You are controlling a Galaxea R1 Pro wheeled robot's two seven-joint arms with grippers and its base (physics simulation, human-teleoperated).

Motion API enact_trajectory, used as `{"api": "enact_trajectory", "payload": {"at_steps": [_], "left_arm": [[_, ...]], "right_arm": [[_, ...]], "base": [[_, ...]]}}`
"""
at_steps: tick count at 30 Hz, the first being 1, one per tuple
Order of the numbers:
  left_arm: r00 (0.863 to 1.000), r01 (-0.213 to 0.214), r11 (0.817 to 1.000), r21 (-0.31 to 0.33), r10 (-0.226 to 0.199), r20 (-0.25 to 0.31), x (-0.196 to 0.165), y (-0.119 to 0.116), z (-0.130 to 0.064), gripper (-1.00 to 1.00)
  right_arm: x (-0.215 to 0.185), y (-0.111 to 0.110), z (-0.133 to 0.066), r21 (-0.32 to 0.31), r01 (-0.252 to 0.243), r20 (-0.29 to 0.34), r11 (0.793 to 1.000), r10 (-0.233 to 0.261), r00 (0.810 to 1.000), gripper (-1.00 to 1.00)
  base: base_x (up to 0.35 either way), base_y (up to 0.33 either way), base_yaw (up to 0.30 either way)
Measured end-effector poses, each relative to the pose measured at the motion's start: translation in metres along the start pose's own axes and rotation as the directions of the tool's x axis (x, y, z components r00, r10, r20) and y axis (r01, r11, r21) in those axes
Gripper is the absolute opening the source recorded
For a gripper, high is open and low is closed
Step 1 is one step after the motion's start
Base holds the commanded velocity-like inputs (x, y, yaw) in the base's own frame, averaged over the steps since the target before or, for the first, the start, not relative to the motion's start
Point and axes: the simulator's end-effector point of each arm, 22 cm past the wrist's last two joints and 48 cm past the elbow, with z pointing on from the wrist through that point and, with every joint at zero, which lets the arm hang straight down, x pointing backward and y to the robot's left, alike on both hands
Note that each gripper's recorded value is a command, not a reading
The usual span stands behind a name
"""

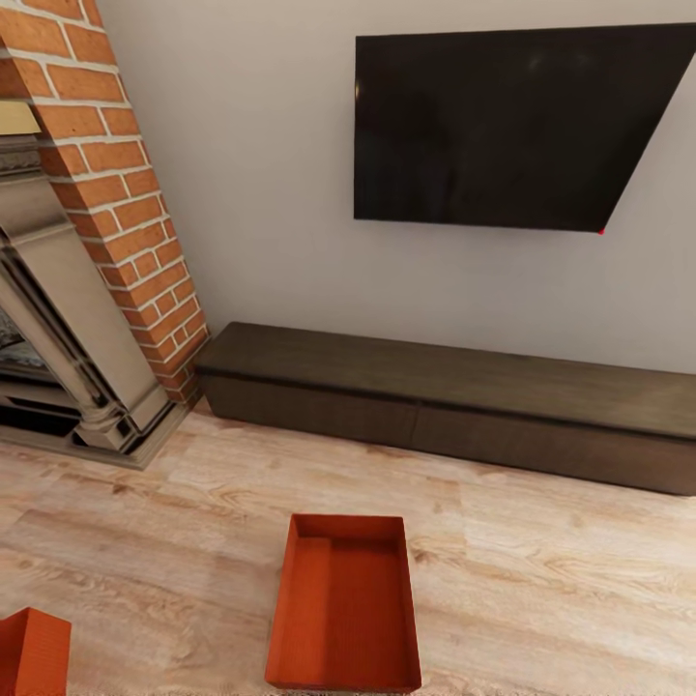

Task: Move the two storage containers from the living room to the garage. In the garage, place one container on the floor and stack the other container on top of it (either order is fine).

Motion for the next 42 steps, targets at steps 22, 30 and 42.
{"api": "enact_trajectory", "payload": {"at_steps": [22, 30, 42], "left_arm": [[0.999, -0.005, 1.000, -0.010, 0.005, -0.034, 0.013, 0.004, 0.000, 1.00], [0.999, -0.007, 1.000, -0.013, 0.007, -0.047, 0.018, 0.005, 0.000, 1.00], [0.998, -0.011, 1.000, -0.019, 0.009, -0.065, 0.025, 0.007, -0.001, 1.00]], "right_arm": [[0.013, 0.003, 0.000, -0.008, -0.001, -0.035, 1.000, 0.000, 0.999, 1.00], [0.019, 0.005, 0.000, -0.012, -0.001, -0.048, 1.000, 0.000, 0.999, 1.00], [0.026, 0.006, 0.000, -0.017, -0.002, -0.067, 1.000, 0.000, 0.998, 1.00]], "base": [[0.000, 0.000, 0.000], [0.000, 0.000, 0.000], [0.000, 0.000, 0.000]]}}
